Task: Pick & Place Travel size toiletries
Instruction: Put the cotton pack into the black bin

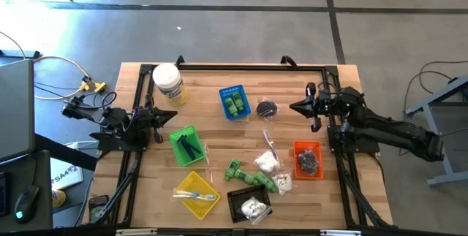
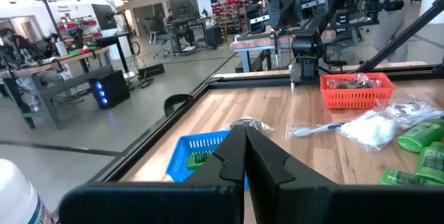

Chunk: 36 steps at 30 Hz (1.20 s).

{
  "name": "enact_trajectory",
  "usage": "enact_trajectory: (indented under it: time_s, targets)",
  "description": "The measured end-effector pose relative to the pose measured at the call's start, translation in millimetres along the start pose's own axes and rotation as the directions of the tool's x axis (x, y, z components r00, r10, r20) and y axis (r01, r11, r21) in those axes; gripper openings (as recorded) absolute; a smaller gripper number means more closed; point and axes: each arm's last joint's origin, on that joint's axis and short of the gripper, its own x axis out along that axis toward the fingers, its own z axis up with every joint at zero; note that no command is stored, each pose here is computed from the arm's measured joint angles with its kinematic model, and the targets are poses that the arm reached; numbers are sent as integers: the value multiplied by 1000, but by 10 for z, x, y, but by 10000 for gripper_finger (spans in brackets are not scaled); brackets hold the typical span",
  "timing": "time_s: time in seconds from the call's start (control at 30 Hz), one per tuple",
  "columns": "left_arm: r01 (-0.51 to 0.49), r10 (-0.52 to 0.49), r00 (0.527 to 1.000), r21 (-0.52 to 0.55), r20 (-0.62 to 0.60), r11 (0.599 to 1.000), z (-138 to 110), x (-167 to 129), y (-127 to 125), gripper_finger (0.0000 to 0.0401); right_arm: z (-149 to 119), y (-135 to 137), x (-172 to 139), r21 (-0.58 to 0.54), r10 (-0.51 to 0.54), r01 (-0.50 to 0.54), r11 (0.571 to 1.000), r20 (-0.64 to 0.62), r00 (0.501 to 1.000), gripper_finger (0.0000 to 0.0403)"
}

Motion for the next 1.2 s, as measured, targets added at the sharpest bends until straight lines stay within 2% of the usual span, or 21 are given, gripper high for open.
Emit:
enact_trajectory:
  time_s: [0.17, 0.27, 0.37, 0.53, 0.63, 0.77, 0.87, 0.97, 1.1, 1.2]
  targets:
    - [9, -9, 1000, -5, -1, 1000, -2, 0, -3, 0, -62, 8, 98, 29, -56, 60, 998, -123, 991, 2]
    - [12, -12, 1000, -5, -1, 1000, -3, 0, -4, 0, -33, 72, 212, -16, -50, 48, 999, -244, 968, 2]
    - [12, -12, 1000, -6, 0, 1000, -3, 0, -4, 0, -45, 183, 323, -88, -31, -4, 996, -393, 919, 2]
    - [13, -13, 1000, -4, -2, 1000, -6, 1, -5, 0, -75, 330, 437, -163, -93, -3, 987, -579, 810, 2]
    - [15, -15, 1000, 5, -14, 1000, -20, 0, -7, 0, -49, 442, 515, -146, -82, -18, 989, -650, 756, 2]
    - [16, -16, 1000, 11, -21, 1000, -28, 0, -9, 0, 5, 614, 600, -62, -27, -27, 998, -727, 686, 10]
    - [17, -17, 1000, 8, -21, 1000, -28, 0, -9, 0, 13, 753, 662, 5, 15, -18, 1000, -756, 655, 38]
    - [17, -17, 1000, 5, -21, 1000, -29, 0, -9, 0, -24, 925, 710, 48, 59, -34, 998, -776, 628, 84]
    - [18, -18, 1000, -24, -21, 1000, -29, 0, -10, 0, -102, 1169, 703, 36, 43, -23, 999, -797, 603, 144]
    - [18, -19, 1000, -43, -21, 999, -29, 0, -10, 0, -120, 1338, 644, 80, 73, -15, 997, -796, 601, 173]
